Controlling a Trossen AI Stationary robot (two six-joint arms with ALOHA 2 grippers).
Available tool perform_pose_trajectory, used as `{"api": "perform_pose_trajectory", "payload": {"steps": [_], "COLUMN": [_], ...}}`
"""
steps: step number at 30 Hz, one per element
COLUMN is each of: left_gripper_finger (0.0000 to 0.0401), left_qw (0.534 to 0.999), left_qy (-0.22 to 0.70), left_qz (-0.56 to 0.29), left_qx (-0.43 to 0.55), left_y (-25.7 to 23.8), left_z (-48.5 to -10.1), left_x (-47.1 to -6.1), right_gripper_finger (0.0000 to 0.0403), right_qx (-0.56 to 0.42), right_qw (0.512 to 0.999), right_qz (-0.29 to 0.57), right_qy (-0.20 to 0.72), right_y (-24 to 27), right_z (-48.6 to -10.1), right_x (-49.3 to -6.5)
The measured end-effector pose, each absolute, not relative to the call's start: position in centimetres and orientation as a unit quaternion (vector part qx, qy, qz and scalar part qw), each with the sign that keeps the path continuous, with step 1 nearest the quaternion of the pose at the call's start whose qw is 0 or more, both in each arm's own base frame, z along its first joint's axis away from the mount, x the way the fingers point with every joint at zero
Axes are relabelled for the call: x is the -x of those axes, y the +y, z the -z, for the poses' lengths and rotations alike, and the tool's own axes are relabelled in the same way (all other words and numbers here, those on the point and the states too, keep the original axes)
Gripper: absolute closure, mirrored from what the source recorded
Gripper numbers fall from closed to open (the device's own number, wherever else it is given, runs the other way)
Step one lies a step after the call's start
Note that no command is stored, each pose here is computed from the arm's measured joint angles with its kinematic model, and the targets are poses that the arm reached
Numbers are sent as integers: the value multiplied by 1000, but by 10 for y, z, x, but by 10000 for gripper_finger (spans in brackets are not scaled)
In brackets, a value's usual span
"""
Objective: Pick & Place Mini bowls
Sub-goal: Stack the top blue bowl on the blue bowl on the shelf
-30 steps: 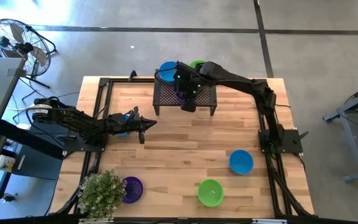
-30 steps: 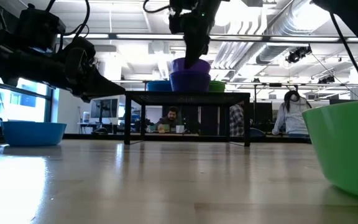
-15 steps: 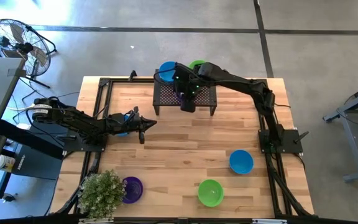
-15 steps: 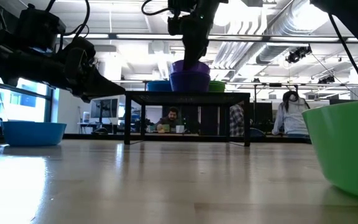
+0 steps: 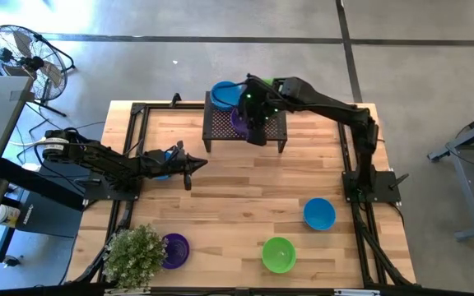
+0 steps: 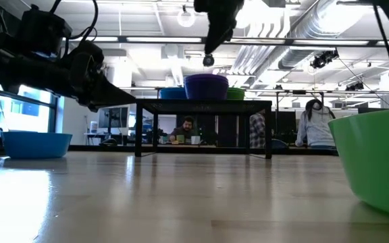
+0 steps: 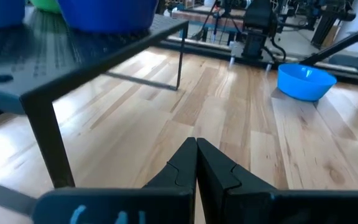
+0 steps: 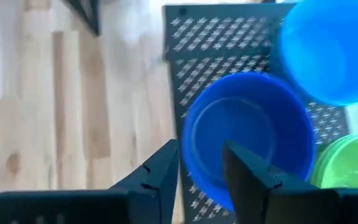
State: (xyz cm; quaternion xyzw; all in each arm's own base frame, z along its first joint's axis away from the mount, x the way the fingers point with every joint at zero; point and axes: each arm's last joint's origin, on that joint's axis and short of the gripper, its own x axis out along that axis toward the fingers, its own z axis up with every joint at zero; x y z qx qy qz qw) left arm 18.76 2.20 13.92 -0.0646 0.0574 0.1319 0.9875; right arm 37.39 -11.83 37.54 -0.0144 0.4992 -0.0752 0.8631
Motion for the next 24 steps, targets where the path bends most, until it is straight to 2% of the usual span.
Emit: {"api": "perform_pose_trajectory", "payload": {"steps": [4, 8, 16, 24], "left_gripper_finger": [401, 401, 401, 401], "left_qw": [986, 985, 986, 987], "left_qy": [77, 78, 88, 75], "left_qz": [-133, -133, -116, -112], "left_qx": [64, 73, 83, 92], "left_y": [22, 22, 21, 21], "left_z": [-135, -135, -133, -140], "left_x": [-187, -187, -187, -194], "right_gripper_finger": [339, 394, 384, 398], "right_qx": [8, 10, 60, 91], "right_qw": [863, 891, 966, 991], "right_qz": [37, 15, 36, 52], "right_qy": [503, 453, 249, 86], "right_y": [-111, -99, -65, -50], "right_z": [-364, -347, -306, -257], "right_x": [-360, -339, -282, -227]}}
